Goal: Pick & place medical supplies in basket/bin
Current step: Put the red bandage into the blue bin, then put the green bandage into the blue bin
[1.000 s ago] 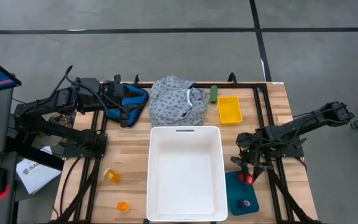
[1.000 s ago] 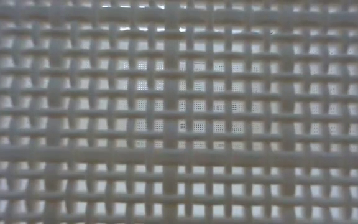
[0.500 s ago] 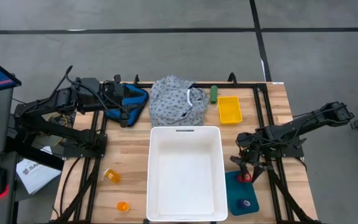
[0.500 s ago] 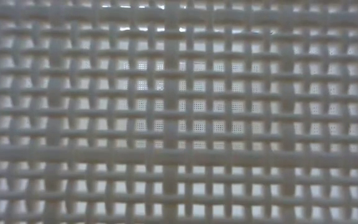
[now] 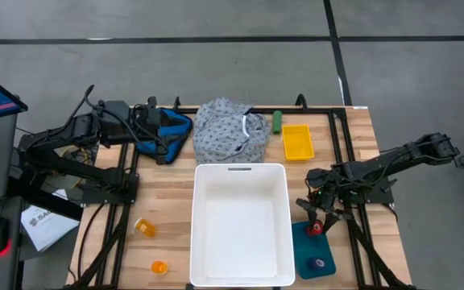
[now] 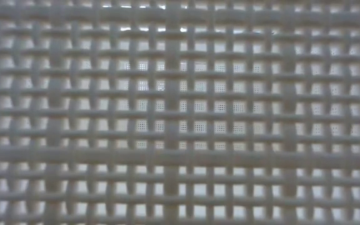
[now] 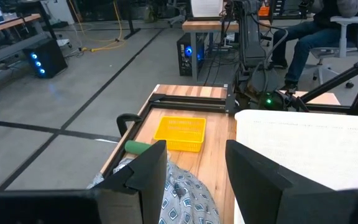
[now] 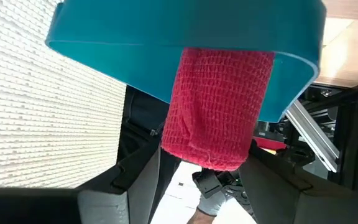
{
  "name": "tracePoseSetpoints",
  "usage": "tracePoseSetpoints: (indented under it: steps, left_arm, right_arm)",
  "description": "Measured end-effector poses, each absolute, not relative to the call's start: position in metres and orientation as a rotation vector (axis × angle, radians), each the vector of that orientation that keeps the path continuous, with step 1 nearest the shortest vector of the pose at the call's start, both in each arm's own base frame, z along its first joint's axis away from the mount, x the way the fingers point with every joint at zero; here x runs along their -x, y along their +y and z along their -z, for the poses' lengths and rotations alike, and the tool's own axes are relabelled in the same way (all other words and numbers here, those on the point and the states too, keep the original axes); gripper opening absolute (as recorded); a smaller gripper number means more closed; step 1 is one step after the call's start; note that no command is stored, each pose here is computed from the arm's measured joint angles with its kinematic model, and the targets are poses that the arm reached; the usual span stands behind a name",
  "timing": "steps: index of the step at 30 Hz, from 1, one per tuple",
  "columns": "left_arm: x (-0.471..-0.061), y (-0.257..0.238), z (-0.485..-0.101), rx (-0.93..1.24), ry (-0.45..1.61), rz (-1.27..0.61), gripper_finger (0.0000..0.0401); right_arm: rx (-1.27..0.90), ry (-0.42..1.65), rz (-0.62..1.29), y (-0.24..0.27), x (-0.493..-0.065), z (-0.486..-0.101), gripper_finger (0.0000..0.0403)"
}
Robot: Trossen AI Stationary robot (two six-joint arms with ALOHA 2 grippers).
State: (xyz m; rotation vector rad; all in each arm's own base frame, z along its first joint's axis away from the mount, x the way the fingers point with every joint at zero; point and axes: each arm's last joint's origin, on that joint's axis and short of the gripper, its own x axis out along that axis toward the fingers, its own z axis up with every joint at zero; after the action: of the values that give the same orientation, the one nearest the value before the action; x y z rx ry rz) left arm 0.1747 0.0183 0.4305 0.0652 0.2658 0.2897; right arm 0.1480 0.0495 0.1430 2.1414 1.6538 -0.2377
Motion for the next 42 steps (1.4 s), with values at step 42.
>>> tracePoseSetpoints:
  steps: [42]
  left_arm:
    - [-0.176,0.018,-0.436,-0.048,0.208,-0.294,0.0155]
  right_arm:
    - [-2.046,1.374,-0.112,0.062,-0.161,-0.237,0.0207]
